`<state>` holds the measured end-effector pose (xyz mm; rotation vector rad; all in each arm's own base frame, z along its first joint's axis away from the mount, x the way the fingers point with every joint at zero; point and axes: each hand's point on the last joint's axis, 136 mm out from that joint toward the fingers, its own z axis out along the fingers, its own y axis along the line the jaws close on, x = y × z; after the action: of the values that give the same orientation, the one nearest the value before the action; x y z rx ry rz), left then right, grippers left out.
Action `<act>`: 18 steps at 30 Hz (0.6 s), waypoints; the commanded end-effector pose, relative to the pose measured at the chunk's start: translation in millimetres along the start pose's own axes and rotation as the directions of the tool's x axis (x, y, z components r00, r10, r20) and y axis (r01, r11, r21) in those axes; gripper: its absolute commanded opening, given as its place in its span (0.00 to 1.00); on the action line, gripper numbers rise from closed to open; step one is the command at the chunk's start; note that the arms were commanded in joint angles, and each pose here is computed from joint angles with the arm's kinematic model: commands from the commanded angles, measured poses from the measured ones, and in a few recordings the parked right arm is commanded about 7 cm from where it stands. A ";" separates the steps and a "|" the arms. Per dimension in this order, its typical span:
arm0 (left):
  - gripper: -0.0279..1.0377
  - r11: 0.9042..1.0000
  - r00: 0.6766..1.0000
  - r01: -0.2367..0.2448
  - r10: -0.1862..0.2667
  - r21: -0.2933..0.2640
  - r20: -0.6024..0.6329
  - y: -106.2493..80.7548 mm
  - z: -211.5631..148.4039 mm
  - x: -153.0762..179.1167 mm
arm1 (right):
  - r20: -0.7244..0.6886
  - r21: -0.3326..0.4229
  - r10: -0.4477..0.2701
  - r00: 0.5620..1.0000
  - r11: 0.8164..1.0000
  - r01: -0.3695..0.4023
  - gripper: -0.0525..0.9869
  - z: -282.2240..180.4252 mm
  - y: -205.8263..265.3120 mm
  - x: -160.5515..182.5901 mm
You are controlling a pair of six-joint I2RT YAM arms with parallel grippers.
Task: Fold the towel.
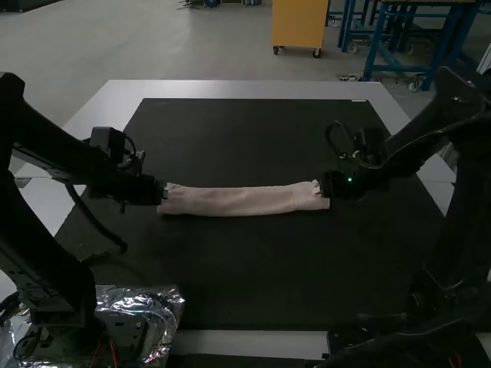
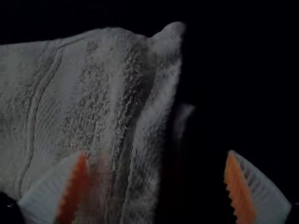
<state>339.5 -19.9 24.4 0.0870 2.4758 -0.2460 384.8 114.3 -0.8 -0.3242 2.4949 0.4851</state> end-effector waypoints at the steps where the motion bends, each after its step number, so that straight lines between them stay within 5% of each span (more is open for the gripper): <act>1: 0.86 1.000 0.997 -0.016 0.017 -0.017 0.073 3.9 -9.0 -28.1 | 0.088 0.021 -0.032 0.996 0.999 0.030 0.79 -17.2 1.6 -31.1; 9: 0.93 1.000 0.988 -0.018 0.021 -0.021 0.150 3.3 -20.7 -67.3 | 0.101 0.011 -0.062 0.993 0.998 0.061 0.85 -16.2 16.5 -40.9; 18: 0.93 1.000 0.989 -0.016 0.020 -0.022 0.149 3.7 -22.0 -69.1 | 0.050 0.012 -0.073 0.996 0.997 0.073 0.87 2.5 20.3 -22.1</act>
<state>373.5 -17.3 64.3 0.0920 2.3776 -0.2277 397.7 135.5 23.7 -0.3900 2.4107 0.4633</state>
